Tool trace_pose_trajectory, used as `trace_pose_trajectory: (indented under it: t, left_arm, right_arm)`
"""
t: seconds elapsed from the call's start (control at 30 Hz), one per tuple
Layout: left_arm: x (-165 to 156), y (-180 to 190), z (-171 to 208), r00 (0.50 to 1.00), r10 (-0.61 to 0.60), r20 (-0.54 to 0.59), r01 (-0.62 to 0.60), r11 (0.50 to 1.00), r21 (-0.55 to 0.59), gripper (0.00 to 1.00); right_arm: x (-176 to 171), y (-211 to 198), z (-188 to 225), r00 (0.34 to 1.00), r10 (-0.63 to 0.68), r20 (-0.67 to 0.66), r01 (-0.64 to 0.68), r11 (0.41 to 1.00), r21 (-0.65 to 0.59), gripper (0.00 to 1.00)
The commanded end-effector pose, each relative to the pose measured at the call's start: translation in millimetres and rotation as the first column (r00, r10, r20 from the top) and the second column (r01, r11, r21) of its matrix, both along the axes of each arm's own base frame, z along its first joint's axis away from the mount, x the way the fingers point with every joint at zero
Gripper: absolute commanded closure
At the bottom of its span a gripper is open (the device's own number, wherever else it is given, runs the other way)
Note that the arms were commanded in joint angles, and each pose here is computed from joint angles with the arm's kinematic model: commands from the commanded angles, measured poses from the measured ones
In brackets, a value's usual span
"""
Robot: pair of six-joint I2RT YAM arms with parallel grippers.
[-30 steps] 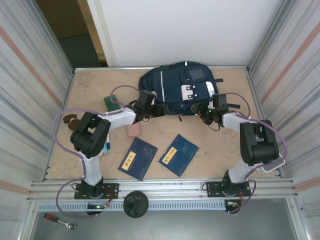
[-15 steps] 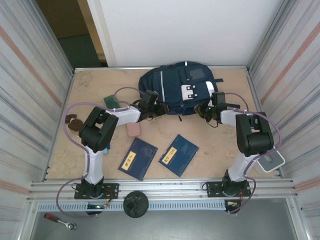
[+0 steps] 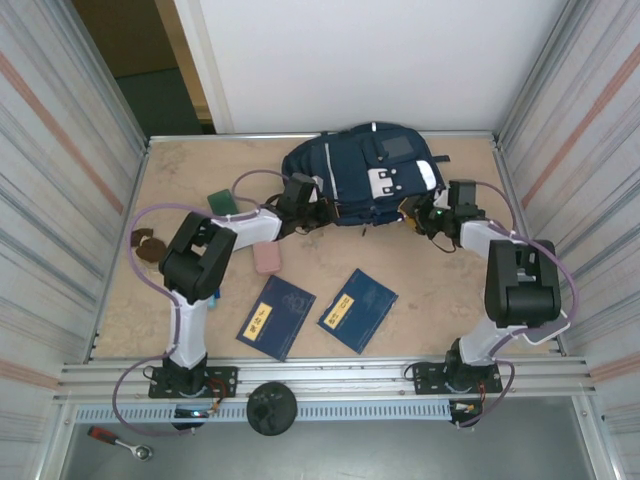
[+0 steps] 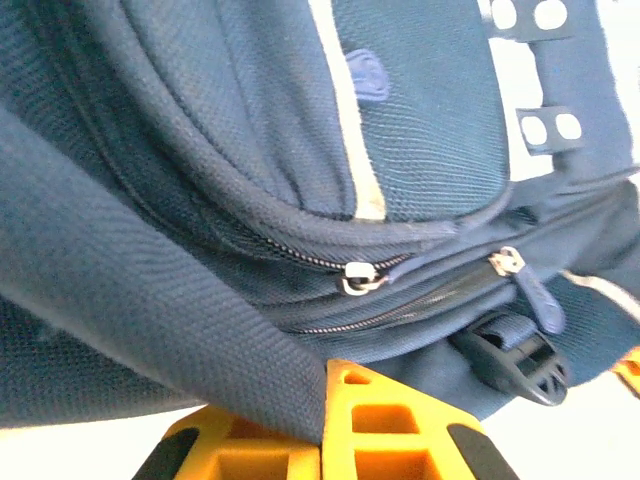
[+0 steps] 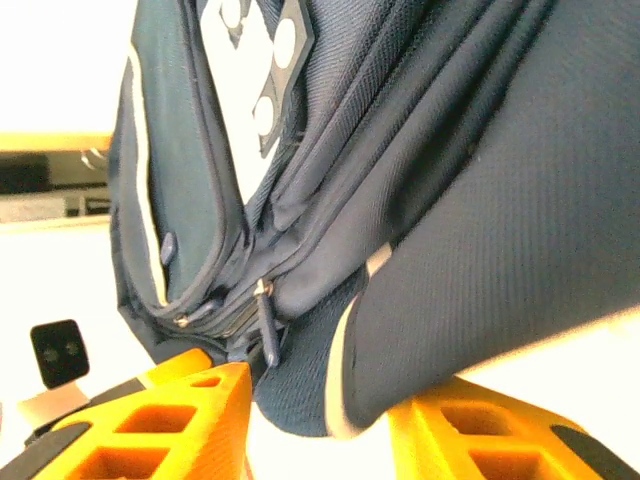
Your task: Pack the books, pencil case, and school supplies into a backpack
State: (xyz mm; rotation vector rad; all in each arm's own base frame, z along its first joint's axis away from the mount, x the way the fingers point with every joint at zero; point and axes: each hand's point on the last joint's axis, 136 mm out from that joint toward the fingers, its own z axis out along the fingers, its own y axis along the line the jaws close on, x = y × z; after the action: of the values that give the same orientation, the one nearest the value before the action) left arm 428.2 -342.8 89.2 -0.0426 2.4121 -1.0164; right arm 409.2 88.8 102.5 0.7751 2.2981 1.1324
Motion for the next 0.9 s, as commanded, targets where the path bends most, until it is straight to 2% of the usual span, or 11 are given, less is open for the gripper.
trace_pose_trajectory:
  t: [0.0, 0.13, 0.27, 0.3, 0.5, 0.6, 0.7, 0.87]
  left_arm:
    - [-9, -24, 96, 0.979, -0.12, 0.167, 0.146, 0.977, -0.156, 1.0]
    - [-17, -22, 111, 0.972, -0.146, 0.184, 0.177, 0.97, -0.165, 1.0]
    - [-23, -20, 117, 0.968, -0.162, 0.191, 0.195, 0.967, -0.166, 1.0]
    - [-23, -20, 118, 0.968, -0.163, 0.193, 0.197, 0.966, -0.168, 1.0]
    - [-26, -17, 120, 0.966, -0.172, 0.194, 0.207, 0.963, -0.175, 1.0]
    - [-25, -12, 118, 0.968, -0.166, 0.189, 0.2, 0.963, -0.18, 1.0]
    - [-22, -7, 114, 0.969, -0.163, 0.183, 0.196, 0.964, -0.18, 1.0]
    - [-12, 5, 105, 0.975, -0.144, 0.17, 0.173, 0.97, -0.171, 0.98]
  right_arm:
    - [-26, 6, 15, 0.999, 0.037, 0.006, -0.038, 0.997, 0.068, 0.46]
    - [-41, 5, 20, 0.999, -0.049, 0.011, 0.048, 0.993, 0.109, 0.29]
    - [-42, 7, 25, 0.992, -0.128, 0.01, 0.125, 0.983, 0.137, 0.22]
    - [-40, 7, 26, 0.99, -0.143, 0.019, 0.139, 0.981, 0.134, 0.17]
    - [-18, 4, 24, 0.968, -0.251, 0.004, 0.248, 0.957, 0.152, 0.17]
    - [-7, 7, 14, 0.961, -0.275, -0.027, 0.275, 0.943, 0.185, 0.21]
    - [-3, 17, 2, 0.961, -0.269, -0.06, 0.275, 0.94, 0.202, 0.3]
    - [1, 24, 5, 0.961, -0.274, -0.04, 0.276, 0.94, 0.202, 0.71]
